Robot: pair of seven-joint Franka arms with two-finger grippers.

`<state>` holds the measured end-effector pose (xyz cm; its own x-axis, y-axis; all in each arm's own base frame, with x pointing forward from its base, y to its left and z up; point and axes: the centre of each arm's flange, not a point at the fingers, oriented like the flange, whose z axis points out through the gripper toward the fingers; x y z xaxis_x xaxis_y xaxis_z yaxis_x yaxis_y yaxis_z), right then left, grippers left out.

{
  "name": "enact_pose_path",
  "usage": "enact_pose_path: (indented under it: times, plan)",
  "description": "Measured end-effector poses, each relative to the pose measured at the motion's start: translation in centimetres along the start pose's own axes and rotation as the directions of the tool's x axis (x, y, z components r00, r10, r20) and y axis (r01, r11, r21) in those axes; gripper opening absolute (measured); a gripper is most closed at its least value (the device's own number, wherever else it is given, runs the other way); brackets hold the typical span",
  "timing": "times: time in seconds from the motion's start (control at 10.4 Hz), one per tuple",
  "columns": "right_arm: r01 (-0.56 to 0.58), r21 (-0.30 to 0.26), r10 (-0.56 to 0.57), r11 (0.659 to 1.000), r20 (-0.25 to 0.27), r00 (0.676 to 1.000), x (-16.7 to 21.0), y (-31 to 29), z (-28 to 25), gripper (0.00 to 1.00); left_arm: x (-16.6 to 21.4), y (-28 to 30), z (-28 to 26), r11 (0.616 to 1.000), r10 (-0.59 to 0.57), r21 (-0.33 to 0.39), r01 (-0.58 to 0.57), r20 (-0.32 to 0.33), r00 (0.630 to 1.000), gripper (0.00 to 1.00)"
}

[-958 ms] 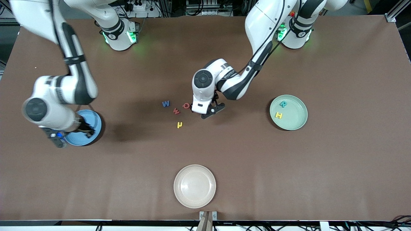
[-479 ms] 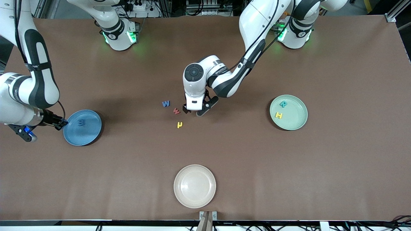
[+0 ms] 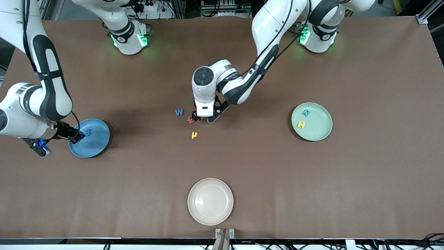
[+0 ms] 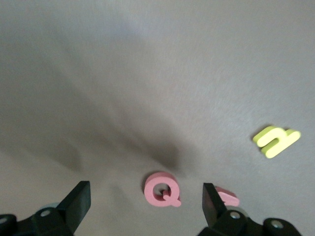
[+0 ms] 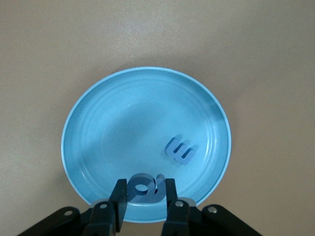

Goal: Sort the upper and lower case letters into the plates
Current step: 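Release the blue e in the blue plate while the left gripper lowers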

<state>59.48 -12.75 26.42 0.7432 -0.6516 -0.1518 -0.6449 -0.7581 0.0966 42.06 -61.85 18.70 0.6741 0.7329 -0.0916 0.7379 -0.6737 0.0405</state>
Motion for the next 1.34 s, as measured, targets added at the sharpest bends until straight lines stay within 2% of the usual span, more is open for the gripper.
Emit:
enact_pose_path:
  times: [0.1,0.38,0.48,1.05,1.15,1.25,1.34]
  plan:
    - [-0.002,-0.001,0.002,1.0,0.005,1.0,0.0,0.0,0.3,0.46,-0.5,-0.1,1.0,1.0,-0.014,-0.002,0.014,0.002,1.0,1.0]
    - [-0.007,0.003,0.007,1.0,0.023,1.0,-0.1,-0.5,1.3,0.89,-0.2,0.2,1.4,0.999,-0.042,-0.012,0.042,0.002,0.999,1.0]
    - [-0.011,0.012,0.011,1.0,0.033,0.999,-0.3,-1.0,1.6,1.0,-0.1,0.3,1.5,0.999,-0.045,-0.013,0.045,0.0,0.999,1.0]
    - [-0.007,0.017,0.006,1.0,0.042,0.999,-0.7,-2.0,2.4,1.0,-0.3,0.3,2.7,0.998,-0.057,-0.005,0.057,0.0,0.998,1.0]
    - [-0.005,0.016,0.004,1.0,0.042,0.999,-0.7,-2.1,2.4,1.0,-0.4,0.2,2.7,0.998,-0.057,-0.005,0.057,0.0,0.998,0.99]
    - [-0.003,0.016,0.002,1.0,0.042,0.999,-0.8,-2.3,2.4,1.0,-0.5,0.2,2.6,0.998,-0.055,-0.004,0.055,0.0,0.998,0.91]
    - [-0.001,0.016,0.0,1.0,0.042,0.999,-0.9,-2.3,2.4,1.0,-0.6,0.2,2.6,0.998,-0.055,-0.005,0.055,0.001,0.999,0.89]
